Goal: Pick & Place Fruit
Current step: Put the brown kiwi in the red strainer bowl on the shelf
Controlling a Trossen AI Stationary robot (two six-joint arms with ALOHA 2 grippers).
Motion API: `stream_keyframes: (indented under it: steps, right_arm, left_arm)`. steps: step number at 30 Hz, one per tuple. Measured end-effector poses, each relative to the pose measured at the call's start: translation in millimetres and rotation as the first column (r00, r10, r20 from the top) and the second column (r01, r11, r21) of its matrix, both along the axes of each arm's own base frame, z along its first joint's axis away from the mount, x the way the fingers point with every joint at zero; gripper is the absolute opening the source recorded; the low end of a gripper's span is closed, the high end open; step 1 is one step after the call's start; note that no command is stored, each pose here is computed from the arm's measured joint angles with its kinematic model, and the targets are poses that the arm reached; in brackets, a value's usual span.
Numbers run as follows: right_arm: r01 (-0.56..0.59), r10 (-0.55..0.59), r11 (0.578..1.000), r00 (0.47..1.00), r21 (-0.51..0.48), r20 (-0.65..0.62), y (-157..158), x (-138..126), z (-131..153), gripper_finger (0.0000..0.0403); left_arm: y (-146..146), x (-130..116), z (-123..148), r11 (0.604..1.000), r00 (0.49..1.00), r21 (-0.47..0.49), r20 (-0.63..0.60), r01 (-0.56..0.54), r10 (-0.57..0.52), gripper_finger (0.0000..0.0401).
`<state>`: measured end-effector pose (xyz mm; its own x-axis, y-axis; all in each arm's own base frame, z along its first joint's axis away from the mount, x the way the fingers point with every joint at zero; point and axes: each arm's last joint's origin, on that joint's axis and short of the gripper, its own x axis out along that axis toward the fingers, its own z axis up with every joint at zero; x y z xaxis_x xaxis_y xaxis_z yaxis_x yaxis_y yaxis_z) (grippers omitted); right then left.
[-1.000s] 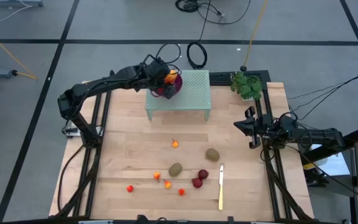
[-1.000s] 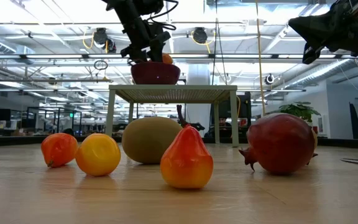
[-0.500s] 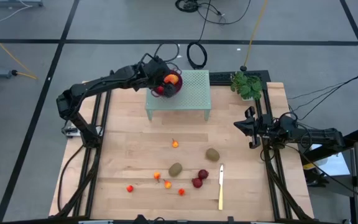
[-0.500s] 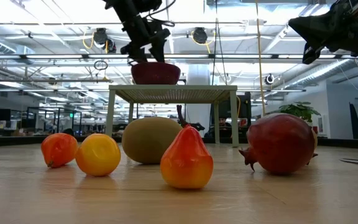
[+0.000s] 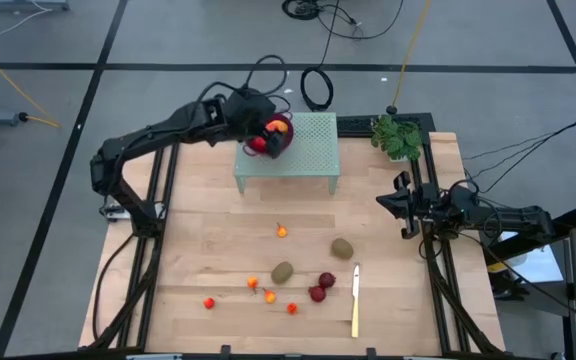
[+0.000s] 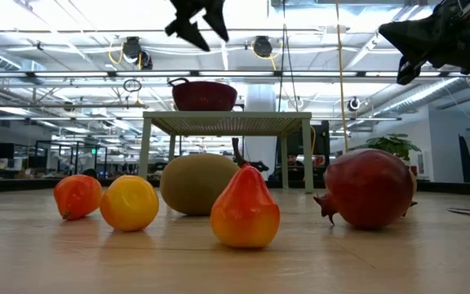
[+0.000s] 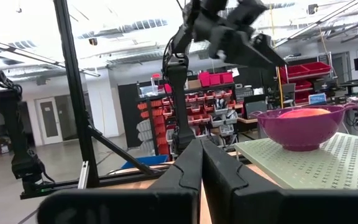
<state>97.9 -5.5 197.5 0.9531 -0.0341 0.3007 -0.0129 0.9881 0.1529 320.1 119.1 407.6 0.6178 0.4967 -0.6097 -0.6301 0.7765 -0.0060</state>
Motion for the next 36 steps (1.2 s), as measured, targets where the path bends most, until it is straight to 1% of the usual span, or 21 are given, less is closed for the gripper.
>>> stream_keyframes:
  steps: [2,7,12,20,25,29,31,36]
  right_arm:
    - [0.000,0.000,1.000,1.000,0.002,0.000,0.0,0.0,0.0,0.0000]
    - [0.000,0.000,1.000,1.000,0.002,0.000,0.0,0.0,0.0,0.0000]
    - [-0.001,0.001,1.000,1.000,0.001,0.000,0.0,0.0,-0.1,0.0000]
    - [-0.001,0.001,1.000,1.000,0.002,-0.001,0.0,0.0,-0.2,0.0000]
    - [-0.001,0.001,1.000,1.000,0.001,-0.001,0.0,0.0,-0.1,0.0000]
    - [-0.006,0.006,1.000,1.000,0.001,-0.024,0.1,0.7,-2.2,0.0000]
    - [-0.040,0.040,0.999,0.998,-0.005,-0.046,1.1,1.2,-4.2,0.0000]
    - [-0.188,0.188,0.982,0.978,0.016,-0.084,5.1,1.9,-7.6,0.0000]
  left_arm:
    - [-12.5,1.7,3.1,0.999,0.999,-0.004,-0.012,0.036,-0.036,0.0326]
    - [-44.2,7.8,-0.1,0.992,0.992,-0.030,-0.046,0.119,-0.120,0.0326]
    - [-75.5,9.6,-3.8,0.977,0.973,-0.050,-0.096,0.207,-0.211,0.0326]
    - [-122.3,12.2,-4.3,0.946,0.949,-0.117,-0.058,0.301,-0.309,0.0326]
    - [-143.6,14.9,-8.2,0.941,0.960,-0.203,-0.015,0.272,-0.280,0.0326]
    - [-158.8,21.4,-17.4,0.934,0.965,-0.259,-0.017,0.248,-0.261,0.0326]
    - [-165.4,27.8,-25.0,0.930,0.967,-0.283,-0.024,0.236,-0.253,0.0326]
    - [-178.6,40.9,-44.4,0.907,0.962,-0.355,-0.064,0.226,-0.264,0.0326]
